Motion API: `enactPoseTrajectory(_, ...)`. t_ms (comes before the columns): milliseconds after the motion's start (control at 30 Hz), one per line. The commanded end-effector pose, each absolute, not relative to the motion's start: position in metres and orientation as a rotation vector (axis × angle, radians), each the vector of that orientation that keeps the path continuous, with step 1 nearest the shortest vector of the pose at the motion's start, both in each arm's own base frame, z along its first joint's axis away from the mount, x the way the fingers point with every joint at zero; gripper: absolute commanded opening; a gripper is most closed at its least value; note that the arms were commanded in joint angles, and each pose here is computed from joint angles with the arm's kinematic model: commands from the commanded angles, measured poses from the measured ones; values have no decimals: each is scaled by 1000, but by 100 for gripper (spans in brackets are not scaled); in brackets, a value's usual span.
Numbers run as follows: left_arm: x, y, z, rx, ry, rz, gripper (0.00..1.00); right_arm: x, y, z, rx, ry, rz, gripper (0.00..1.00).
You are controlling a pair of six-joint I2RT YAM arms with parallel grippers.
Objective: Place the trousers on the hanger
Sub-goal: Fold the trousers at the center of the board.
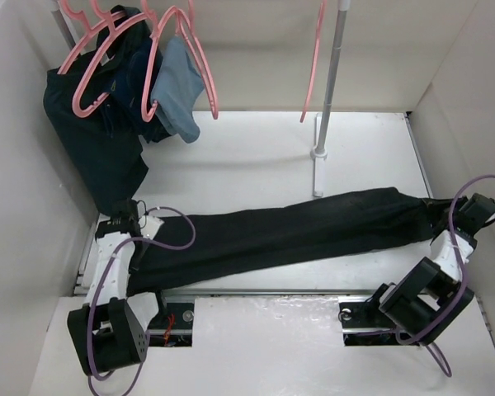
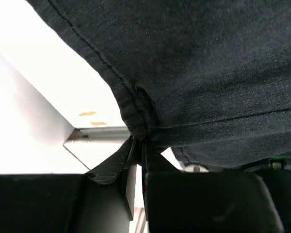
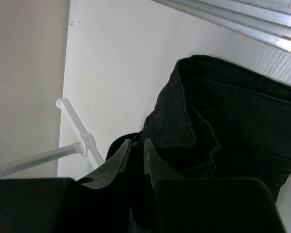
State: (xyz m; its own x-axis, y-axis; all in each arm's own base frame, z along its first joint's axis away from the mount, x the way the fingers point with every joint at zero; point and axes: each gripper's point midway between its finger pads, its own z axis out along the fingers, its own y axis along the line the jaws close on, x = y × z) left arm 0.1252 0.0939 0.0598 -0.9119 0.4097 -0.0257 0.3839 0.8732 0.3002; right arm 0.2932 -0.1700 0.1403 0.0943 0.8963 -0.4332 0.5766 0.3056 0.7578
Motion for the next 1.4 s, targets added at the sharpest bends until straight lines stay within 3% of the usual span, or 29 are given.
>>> enactPoseTrajectory(0, 123, 111, 75, 633, 2945, 603, 0, 292, -192, 154, 1449, 1494, 364, 6)
enactPoseTrajectory(133, 146, 116, 115, 560, 2857, 643, 0, 292, -204, 171, 1467, 1481, 368, 5)
enactPoseTrajectory(367, 125, 96, 123, 624, 2941, 463, 0, 290, -218, 164, 1538, 1485, 338, 5)
enactPoseTrajectory(433, 111, 93, 109, 661, 2995, 432, 0, 282, -222, 156, 1578, 1488, 295, 11)
enactPoseTrajectory(500, 83, 92, 84, 702, 3098, 424, 0, 269, -229, 143, 1651, 1480, 222, 33)
enactPoseTrajectory(533, 72, 92, 76, 720, 3140, 426, 3, 263, -227, 136, 1688, 1490, 199, 44)
enactPoseTrajectory(600, 48, 94, 58, 761, 3221, 446, 22, 253, -236, 130, 1747, 1482, 115, 69)
enactPoseTrajectory(700, 48, 101, 60, 767, 3205, 521, 49, 252, -240, 134, 1737, 1506, 82, 71)
enactPoseTrajectory(800, 67, 112, 75, 723, 3137, 635, 60, 269, -236, 146, 1604, 1585, 142, 77)
enactPoseTrajectory(867, 99, 121, 99, 653, 3023, 710, 61, 297, -218, 165, 1432, 1670, 160, 77)
enactPoseTrajectory(1000, 150, 101, 127, 520, 2918, 515, 61, 331, -172, 180, 1150, 1865, -26, 77)
enactPoseTrajectory(1133, 178, 62, 126, 531, 2861, 281, 58, 328, -148, 163, 1134, 1922, -5, 55)
enactPoseTrajectory(1167, 180, 56, 123, 505, 2856, 272, 58, 325, -143, 157, 1143, 1934, 19, 39)
enactPoseTrajectory(1200, 182, 51, 110, 517, 2866, 259, 58, 323, -133, 146, 1136, 1972, 70, 33)
enactPoseTrajectory(1367, 179, 20, 57, 665, 2929, 256, 57, 298, -95, 79, 1202, 2097, 191, 29)
